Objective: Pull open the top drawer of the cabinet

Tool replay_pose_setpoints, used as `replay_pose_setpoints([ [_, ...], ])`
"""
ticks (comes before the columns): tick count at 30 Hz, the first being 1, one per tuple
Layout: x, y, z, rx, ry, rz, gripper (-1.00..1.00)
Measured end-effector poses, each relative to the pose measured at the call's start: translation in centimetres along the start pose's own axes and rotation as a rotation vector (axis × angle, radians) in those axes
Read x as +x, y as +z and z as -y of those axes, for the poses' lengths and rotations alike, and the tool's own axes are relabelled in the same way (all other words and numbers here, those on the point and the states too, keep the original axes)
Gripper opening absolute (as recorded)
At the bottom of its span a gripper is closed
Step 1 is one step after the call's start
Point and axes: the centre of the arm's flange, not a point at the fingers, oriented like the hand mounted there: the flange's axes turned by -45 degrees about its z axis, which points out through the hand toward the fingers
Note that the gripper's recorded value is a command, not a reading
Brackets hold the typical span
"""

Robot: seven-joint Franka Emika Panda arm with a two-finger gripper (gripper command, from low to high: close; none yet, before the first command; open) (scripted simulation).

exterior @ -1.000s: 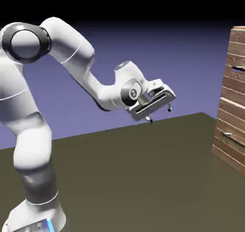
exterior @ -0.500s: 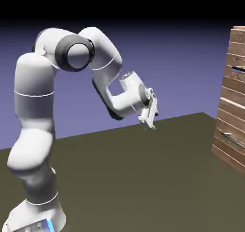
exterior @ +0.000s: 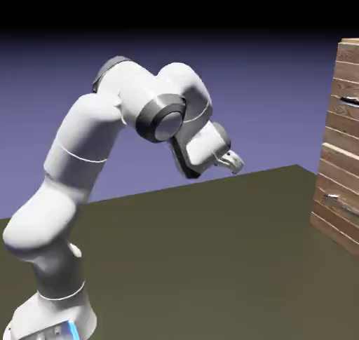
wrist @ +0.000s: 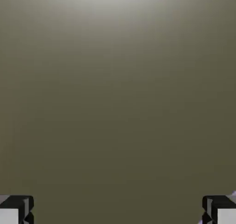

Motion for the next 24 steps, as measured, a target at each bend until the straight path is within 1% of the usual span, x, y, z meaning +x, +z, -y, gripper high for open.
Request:
replay_pose_setpoints([
  [6, -3.3, -0.3, 1.2, -0.006, -0.314, 0.139, 0.00],
  [12, -6.9, -1.3, 4.6, 0.072, -0.585, 0.289, 0.00],
  [19, -10.7, -3.4, 11.7, 0.276, -0.846, 0.422, 0.00],
  [24, -12.3, -5.4, 18.7, 0.484, -0.994, 0.453, 0.00],
])
